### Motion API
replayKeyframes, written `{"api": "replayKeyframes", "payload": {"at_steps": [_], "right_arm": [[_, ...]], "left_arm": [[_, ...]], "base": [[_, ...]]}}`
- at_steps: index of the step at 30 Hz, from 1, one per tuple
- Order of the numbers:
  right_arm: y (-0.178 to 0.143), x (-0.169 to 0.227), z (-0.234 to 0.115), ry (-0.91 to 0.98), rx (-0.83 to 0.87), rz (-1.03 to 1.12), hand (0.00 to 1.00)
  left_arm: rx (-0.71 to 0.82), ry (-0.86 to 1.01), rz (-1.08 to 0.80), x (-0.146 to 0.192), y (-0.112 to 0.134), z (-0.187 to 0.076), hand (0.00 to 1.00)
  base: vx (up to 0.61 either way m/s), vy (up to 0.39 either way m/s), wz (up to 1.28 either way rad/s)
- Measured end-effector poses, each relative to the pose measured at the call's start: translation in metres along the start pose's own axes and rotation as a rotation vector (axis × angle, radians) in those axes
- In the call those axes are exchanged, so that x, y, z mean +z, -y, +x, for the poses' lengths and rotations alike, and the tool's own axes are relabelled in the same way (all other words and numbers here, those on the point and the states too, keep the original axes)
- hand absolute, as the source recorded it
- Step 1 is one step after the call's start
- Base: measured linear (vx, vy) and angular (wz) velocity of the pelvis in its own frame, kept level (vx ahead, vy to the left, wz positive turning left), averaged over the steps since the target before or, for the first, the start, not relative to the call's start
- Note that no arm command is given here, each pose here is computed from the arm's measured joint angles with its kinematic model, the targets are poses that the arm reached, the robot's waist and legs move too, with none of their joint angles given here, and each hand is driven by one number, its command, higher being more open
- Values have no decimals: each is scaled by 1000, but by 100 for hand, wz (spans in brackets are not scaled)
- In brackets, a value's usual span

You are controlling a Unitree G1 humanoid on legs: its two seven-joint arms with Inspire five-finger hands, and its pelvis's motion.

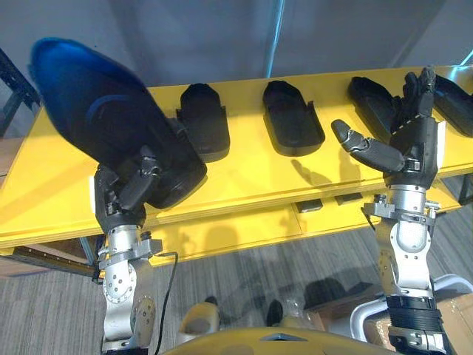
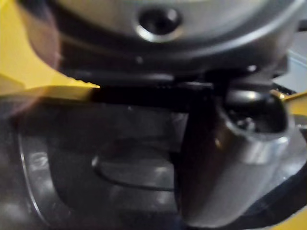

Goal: Walk over and take three plastic housings, then place them on the shelf

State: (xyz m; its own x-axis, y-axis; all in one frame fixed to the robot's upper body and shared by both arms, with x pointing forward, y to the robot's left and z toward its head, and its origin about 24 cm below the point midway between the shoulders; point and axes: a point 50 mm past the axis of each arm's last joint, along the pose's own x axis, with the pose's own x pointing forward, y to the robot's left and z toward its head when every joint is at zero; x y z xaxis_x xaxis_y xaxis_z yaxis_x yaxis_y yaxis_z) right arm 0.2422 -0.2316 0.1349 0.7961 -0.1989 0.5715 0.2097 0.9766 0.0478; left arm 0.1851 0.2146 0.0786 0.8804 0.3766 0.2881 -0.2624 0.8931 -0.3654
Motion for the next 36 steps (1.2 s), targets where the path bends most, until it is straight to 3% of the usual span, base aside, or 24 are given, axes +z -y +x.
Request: {"api": "replayKeyframes", "payload": {"at_steps": [8, 19, 24, 28, 31, 36], "right_arm": [[-4, -11, -46, -122, -47, 54, 100], [-16, -26, -43, -159, -11, 201, 100], [-23, -54, -62, -301, -9, 196, 100], [-50, -57, -71, -322, 59, 209, 100], [-65, -52, -76, -316, 110, 203, 100], [-62, -31, -61, -195, 105, 164, 100]], "left_arm": [[17, -25, -12, 0, -1, -15, 0], [-55, -109, 66, -23, -7, -21, 0], [-245, -126, 165, -28, -2, -10, 0], [-346, -99, 254, -18, -8, 5, 0], [-322, -84, 243, -14, -11, 10, 0], [-198, -62, 117, -18, 8, 7, 0]], "base": [[-30, 24, 47], [-29, 180, -8], [22, 502, -3], [-16, 435, -21], [16, 172, -5], [-29, 60, 14]]}}
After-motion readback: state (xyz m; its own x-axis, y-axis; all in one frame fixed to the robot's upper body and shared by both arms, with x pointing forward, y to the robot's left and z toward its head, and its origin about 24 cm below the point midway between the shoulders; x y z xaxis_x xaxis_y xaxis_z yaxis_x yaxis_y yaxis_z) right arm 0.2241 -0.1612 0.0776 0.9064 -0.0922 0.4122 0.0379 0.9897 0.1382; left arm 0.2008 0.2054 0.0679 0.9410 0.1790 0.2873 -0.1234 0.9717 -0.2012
